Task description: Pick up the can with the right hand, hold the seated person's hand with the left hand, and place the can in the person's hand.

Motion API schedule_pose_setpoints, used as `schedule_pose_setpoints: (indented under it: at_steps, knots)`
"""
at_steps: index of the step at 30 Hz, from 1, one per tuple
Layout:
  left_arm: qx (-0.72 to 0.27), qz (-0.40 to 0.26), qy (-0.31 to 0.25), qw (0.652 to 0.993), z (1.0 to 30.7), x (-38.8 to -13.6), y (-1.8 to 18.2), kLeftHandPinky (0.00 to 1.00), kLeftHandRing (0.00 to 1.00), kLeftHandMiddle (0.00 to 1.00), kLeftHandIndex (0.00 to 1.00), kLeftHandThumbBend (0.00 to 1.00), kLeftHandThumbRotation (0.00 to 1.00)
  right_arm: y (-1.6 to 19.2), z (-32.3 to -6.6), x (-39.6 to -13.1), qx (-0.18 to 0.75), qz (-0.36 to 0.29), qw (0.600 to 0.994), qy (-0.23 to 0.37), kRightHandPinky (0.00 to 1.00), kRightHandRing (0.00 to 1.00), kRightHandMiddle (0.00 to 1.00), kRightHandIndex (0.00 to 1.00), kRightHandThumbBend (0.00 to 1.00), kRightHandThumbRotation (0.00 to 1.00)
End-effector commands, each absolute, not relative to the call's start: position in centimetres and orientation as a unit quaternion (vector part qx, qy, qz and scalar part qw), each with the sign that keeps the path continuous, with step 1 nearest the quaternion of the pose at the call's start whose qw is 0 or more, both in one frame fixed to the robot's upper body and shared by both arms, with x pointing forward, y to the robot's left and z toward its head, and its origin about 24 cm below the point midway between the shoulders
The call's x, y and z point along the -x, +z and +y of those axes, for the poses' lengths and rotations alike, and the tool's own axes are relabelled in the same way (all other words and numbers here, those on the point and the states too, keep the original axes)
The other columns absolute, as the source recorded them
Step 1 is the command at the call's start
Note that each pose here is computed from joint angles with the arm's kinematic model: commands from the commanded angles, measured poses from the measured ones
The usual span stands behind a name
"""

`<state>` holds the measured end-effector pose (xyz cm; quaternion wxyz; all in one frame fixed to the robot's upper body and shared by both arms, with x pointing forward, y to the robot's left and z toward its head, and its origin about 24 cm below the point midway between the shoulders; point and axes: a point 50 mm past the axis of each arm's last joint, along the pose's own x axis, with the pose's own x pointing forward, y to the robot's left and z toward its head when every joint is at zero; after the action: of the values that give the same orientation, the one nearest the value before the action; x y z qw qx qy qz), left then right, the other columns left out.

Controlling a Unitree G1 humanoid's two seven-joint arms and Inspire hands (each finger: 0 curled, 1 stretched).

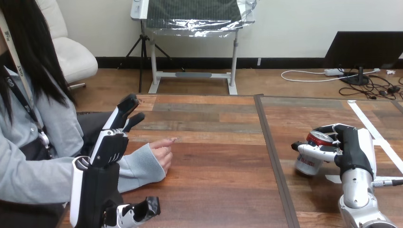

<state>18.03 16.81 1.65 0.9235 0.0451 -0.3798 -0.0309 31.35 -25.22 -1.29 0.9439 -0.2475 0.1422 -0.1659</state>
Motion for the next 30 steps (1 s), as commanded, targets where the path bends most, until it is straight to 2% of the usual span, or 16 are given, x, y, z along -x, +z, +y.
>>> schedule_pose_setpoints:
  at_steps: [1,8,10,14,30]
  knots:
    - [-0.040,-0.411,-0.040,0.910,16.3,-19.6,2.8,0.87,0.92,0.93,0.89,1.00,0.71,1.8,-24.9,-33.4,0.244,0.069,0.952,-0.171,0.37,0.42,0.52,0.53,0.82,0.00]
    - [-0.054,-0.403,-0.042,0.913,16.5,-19.6,2.7,0.91,0.93,0.93,0.89,1.00,0.74,2.2,-24.6,-33.6,0.258,0.047,0.951,-0.167,0.36,0.41,0.51,0.52,0.83,0.00]
    - [-0.058,-0.403,-0.043,0.912,16.5,-19.6,2.8,0.95,0.94,0.93,0.89,1.00,0.75,2.3,-24.5,-33.6,0.259,0.042,0.951,-0.166,0.36,0.41,0.50,0.52,0.84,0.00]
    - [-0.058,-0.402,-0.040,0.913,16.5,-19.7,2.7,0.98,0.94,0.93,0.89,1.00,0.76,2.5,-24.3,-33.7,0.262,0.036,0.951,-0.162,0.36,0.41,0.50,0.52,0.84,0.00]
    - [-0.065,-0.400,-0.039,0.913,16.6,-19.7,2.7,0.97,0.94,0.93,0.89,1.00,0.75,2.5,-23.8,-33.8,0.267,0.025,0.951,-0.154,0.39,0.45,0.51,0.52,0.84,0.00]
